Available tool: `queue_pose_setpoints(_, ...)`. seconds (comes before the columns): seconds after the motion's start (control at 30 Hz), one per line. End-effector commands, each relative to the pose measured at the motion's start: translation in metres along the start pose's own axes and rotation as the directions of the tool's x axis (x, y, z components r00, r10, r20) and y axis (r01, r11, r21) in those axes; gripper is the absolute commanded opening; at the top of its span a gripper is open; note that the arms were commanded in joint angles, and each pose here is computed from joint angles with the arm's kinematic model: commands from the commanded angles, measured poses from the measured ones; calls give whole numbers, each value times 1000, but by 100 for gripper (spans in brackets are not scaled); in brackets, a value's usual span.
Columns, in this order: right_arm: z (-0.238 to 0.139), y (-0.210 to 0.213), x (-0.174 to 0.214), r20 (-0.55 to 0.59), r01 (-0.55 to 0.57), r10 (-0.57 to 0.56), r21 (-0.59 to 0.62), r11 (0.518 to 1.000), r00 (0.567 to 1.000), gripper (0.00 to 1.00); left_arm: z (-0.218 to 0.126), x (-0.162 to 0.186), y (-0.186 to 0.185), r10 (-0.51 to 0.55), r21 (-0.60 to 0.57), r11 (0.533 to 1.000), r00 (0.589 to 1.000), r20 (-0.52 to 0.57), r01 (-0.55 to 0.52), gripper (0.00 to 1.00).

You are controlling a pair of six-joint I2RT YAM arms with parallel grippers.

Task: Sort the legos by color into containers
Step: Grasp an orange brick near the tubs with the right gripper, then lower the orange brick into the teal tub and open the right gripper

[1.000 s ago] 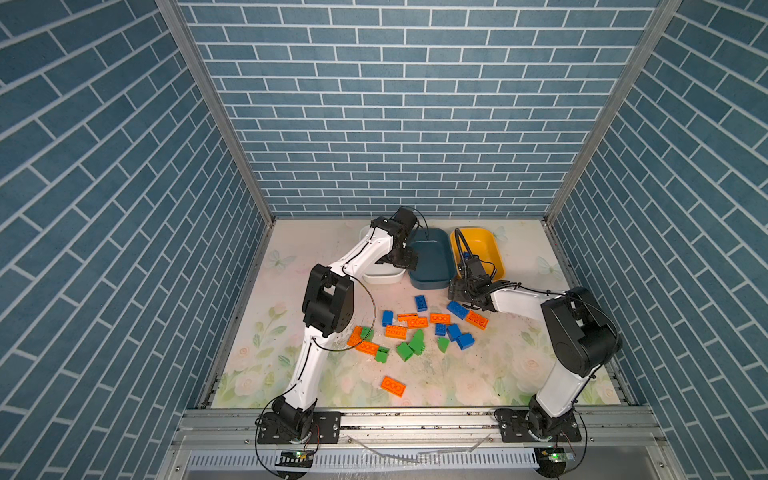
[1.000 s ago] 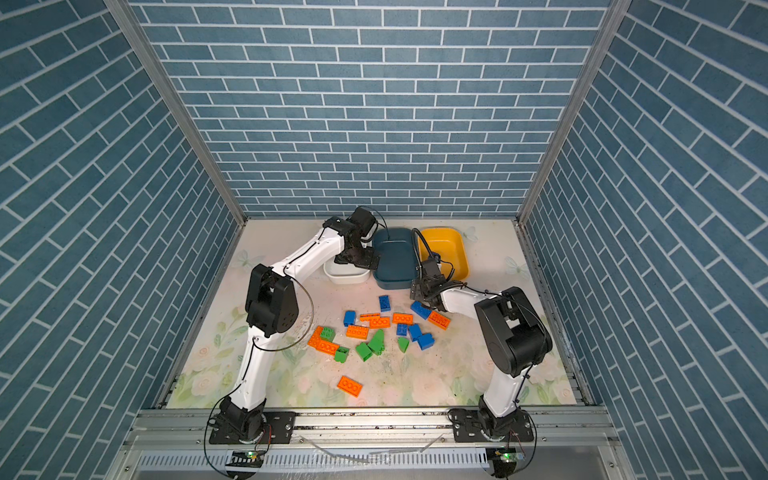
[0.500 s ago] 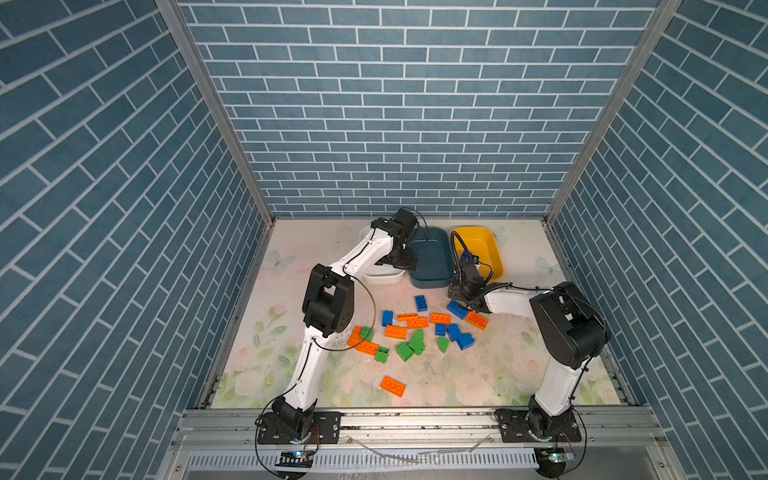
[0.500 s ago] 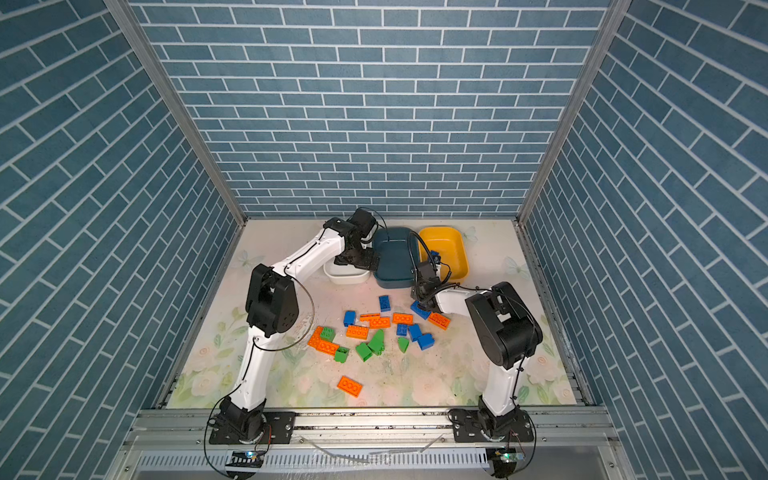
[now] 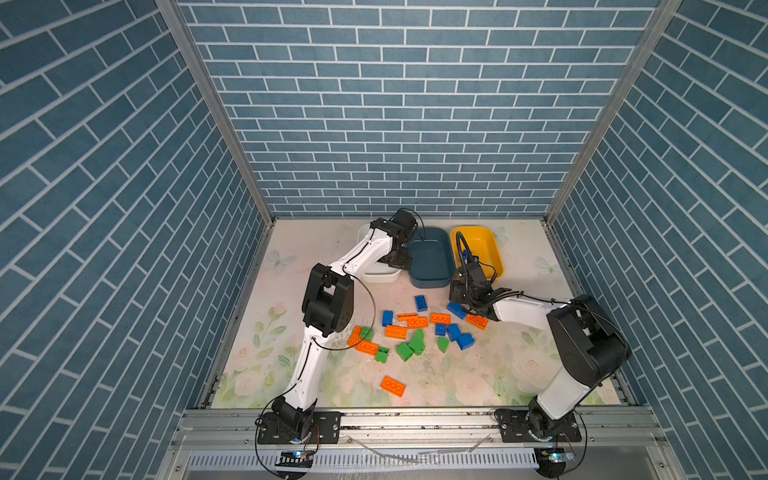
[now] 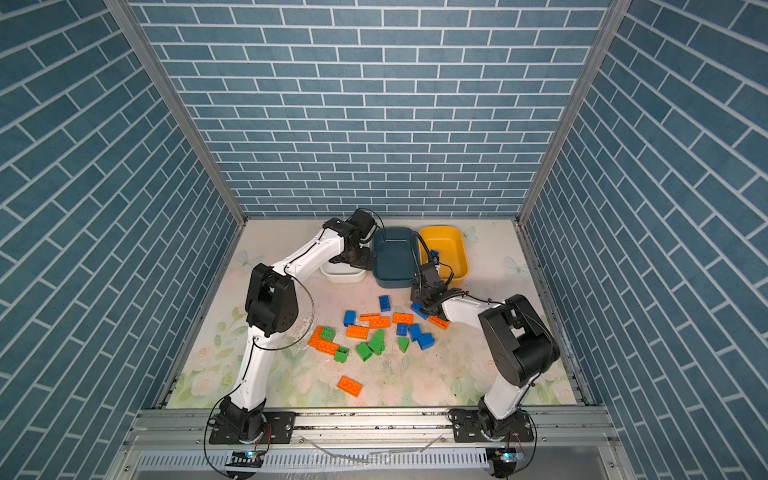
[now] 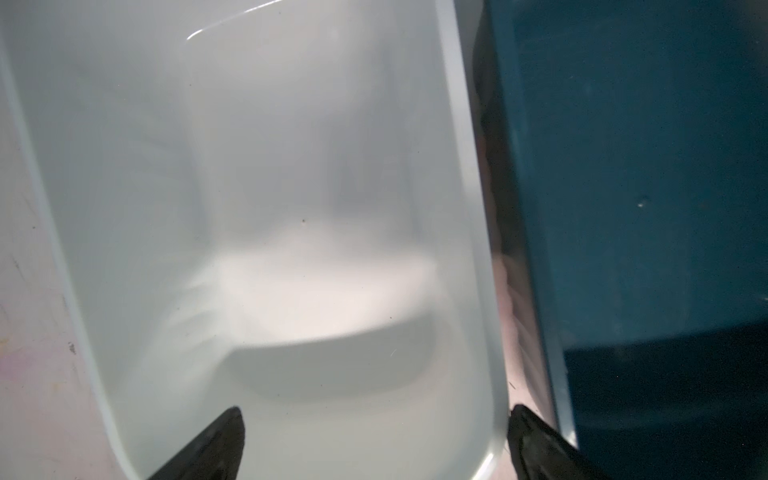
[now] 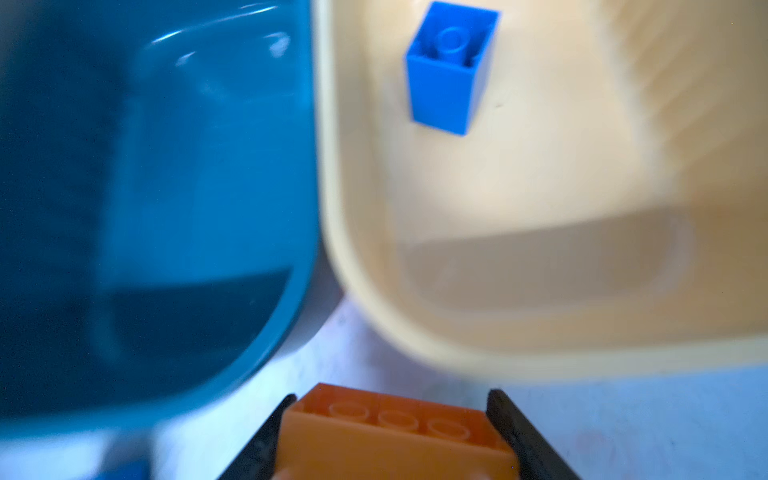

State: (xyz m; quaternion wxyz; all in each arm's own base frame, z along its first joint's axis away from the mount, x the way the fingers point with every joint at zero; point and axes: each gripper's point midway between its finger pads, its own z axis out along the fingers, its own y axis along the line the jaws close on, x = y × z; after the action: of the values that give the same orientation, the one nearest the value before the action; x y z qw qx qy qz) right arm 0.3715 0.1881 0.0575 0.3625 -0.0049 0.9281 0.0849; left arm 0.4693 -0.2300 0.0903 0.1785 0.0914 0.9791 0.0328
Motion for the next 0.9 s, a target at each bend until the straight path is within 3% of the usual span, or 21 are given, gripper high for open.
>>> queue_pose_setpoints(0.0, -24, 30, 9, -15, 131, -137, -200, 971, 991, 51, 10, 7, 17, -1, -62, 998, 999, -36, -1, 99)
queue_pose_setpoints(0.13, -48, 61, -8, 23, 204, -210, -356, 912, 978, 52, 5, 2, 20, -8, -60, 998, 1000, -27, 7, 99)
queue_pose_setpoints(0.27, -49, 82, -39, 42, 228, -229, -381, 896, 972, 52, -11, -4, -2, -5, 80, 997, 1000, -1, 5, 99)
queue_pose_setpoints(0.43, -15, 89, -65, -16, 225, -243, -322, 920, 970, 52, -15, 1, -13, -36, 159, 987, 999, 0, 36, 99)
queue_pose_setpoints(0.63, 30, 91, -68, -127, 204, -246, -276, 939, 961, 52, -6, 11, -25, -51, 219, 974, 997, -49, 61, 99)
queue_pose_setpoints(0.87, 50, 97, -74, -155, 138, -185, -274, 952, 970, 59, -11, 8, -39, -70, 298, 951, 996, -46, 81, 99)
